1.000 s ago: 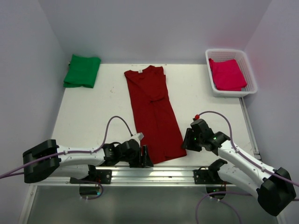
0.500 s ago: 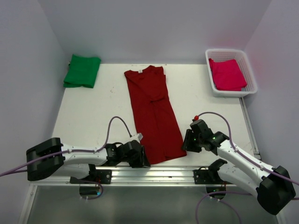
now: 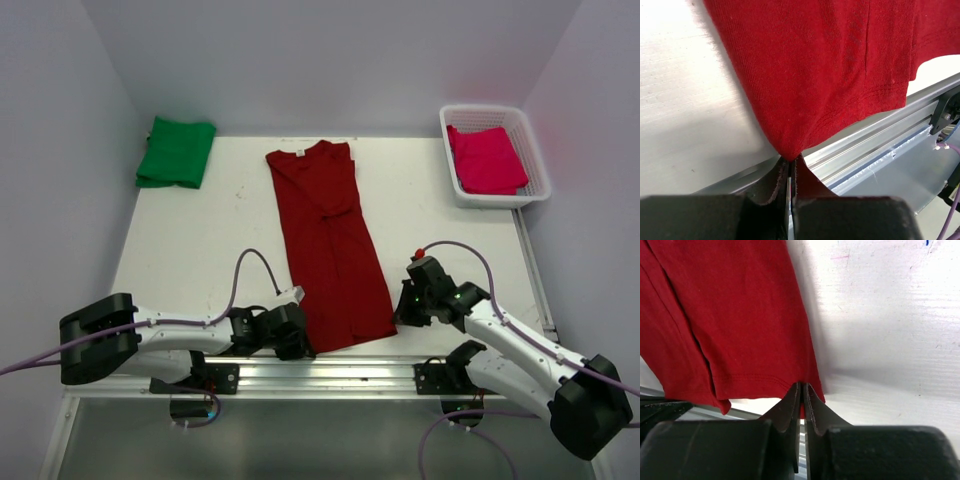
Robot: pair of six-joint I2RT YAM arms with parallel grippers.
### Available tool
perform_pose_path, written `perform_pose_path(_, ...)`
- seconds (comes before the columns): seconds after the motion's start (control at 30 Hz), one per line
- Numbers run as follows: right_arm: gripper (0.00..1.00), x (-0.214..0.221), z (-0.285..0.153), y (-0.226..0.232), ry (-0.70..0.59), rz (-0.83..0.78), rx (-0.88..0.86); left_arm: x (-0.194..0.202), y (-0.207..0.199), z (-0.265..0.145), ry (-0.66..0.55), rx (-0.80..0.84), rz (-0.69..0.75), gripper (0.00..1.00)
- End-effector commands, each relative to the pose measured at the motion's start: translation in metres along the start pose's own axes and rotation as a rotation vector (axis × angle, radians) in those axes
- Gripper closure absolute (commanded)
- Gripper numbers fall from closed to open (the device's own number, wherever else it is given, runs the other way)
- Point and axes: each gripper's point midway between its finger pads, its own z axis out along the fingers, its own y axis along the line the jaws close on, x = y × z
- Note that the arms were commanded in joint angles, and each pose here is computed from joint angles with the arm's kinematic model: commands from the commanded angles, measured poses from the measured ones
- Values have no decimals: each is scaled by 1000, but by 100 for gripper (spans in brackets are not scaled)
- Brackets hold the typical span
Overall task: Fold and stack the t-shirts
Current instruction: Grab the bottom of the folded rectangular tshirt with both arms
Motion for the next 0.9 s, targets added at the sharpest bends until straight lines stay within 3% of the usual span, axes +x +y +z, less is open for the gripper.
perform_pose_path(0.0, 94, 5, 2, 2, 27, -2, -12, -19, 45, 5, -122, -181, 16, 100)
perform_pose_path(0.1, 86, 6, 2, 3, 37, -1, -16, -20, 44, 4, -128, -181, 16, 100)
perform_pose_path(0.13, 74, 7, 3, 2, 43, -2, -15, -21, 43, 4, -132, -180, 21, 100)
perform_pose_path(0.23, 56, 9, 3, 3, 56, -8, -16, -21, 41, 4, -133, -175, 24, 100)
perform_pose_path(0.33, 53, 13, 3, -1, 71, -17, -1, -21, 41, 4, -134, -175, 24, 100)
perform_pose_path(0.5, 65, 21, 7, -7, 92, -2, 9, -20, 42, 4, -131, -179, 23, 100)
perform_pose_path(0.57, 78, 25, 9, -8, 104, 11, 6, -21, 42, 4, -134, -181, 24, 100)
perform_pose_path(0.73, 99, 31, 10, -13, 118, 16, 12, -23, 38, 3, -142, -173, 30, 100)
perform_pose_path(0.87, 100, 27, 5, -10, 106, 4, 0, -29, 30, -2, -163, -168, 46, 100)
